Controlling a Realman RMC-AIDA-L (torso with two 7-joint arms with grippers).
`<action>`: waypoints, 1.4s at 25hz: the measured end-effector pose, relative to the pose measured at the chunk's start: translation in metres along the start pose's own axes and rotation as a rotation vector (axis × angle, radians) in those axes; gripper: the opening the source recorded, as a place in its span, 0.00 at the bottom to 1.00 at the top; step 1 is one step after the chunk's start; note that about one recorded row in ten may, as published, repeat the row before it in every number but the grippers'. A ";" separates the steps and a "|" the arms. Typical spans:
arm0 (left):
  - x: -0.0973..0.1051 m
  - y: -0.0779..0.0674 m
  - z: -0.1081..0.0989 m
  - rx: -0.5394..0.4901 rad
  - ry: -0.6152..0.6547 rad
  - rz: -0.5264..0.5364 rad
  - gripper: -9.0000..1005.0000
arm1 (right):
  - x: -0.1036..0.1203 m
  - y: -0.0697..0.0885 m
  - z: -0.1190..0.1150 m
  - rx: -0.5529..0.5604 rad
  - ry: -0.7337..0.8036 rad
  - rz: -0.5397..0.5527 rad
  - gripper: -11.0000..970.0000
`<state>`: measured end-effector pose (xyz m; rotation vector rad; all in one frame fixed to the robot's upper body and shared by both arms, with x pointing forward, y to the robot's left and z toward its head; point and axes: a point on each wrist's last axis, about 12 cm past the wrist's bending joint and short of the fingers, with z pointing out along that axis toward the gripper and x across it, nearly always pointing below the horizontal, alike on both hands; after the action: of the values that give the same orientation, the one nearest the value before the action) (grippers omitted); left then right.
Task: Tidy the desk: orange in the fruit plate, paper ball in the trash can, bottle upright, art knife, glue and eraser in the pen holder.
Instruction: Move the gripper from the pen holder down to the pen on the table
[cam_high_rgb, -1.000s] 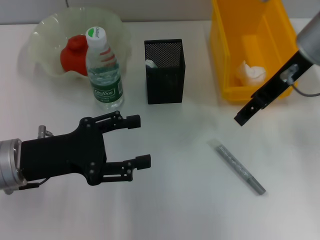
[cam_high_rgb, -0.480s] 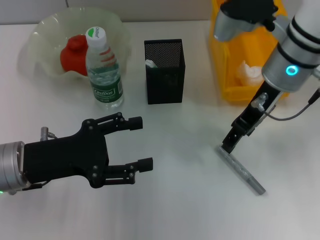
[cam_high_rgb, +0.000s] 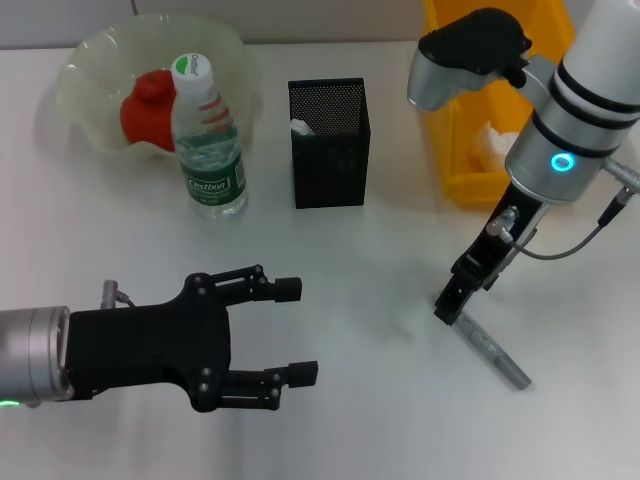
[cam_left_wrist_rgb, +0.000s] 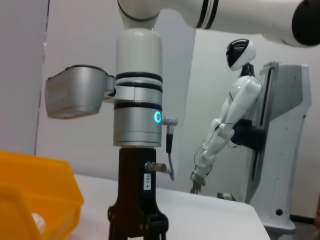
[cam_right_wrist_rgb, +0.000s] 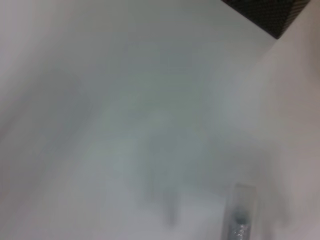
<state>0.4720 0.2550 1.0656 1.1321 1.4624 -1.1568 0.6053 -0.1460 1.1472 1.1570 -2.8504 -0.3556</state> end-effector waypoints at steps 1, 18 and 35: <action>0.000 0.000 0.000 -0.001 0.002 -0.001 0.83 | 0.000 0.000 0.001 -0.003 0.003 0.001 0.78; 0.002 0.001 0.002 -0.012 0.007 -0.001 0.83 | 0.005 0.001 0.016 -0.021 0.030 0.011 0.78; 0.002 0.000 0.001 -0.019 -0.003 -0.004 0.83 | 0.002 0.002 0.022 -0.011 0.042 0.003 0.53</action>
<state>0.4716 0.2539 1.0632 1.1142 1.4710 -1.1449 0.5990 -0.1417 1.1261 1.1446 -2.8103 -0.3425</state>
